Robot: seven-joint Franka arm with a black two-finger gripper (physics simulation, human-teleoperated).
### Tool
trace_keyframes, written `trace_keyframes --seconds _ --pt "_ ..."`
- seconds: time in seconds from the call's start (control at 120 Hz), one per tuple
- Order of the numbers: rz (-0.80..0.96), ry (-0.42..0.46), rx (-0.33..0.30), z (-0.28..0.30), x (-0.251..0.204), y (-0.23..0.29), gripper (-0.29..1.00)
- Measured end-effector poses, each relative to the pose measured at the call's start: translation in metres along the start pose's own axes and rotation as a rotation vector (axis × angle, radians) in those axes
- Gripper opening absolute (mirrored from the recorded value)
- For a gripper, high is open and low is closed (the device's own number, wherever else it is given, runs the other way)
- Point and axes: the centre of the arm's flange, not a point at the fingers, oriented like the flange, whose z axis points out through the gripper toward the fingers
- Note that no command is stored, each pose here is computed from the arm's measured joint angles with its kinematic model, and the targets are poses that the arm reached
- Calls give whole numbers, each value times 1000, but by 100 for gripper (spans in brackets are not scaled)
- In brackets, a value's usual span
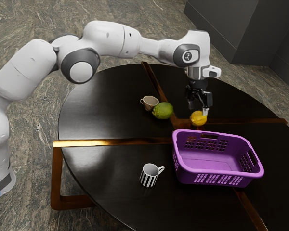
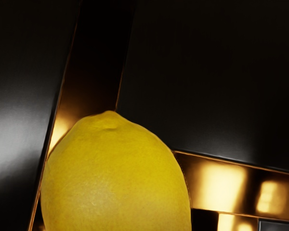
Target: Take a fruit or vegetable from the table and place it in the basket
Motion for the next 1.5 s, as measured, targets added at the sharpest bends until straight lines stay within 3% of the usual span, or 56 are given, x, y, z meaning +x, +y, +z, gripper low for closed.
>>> trace_keyframes --seconds 0.217,0.85,1.5 --pt "41 47 -5 -2 5 3 69" --pt "67 25 -7 18 -5 -5 69" --pt "54 59 -23 40 2 -17 68"
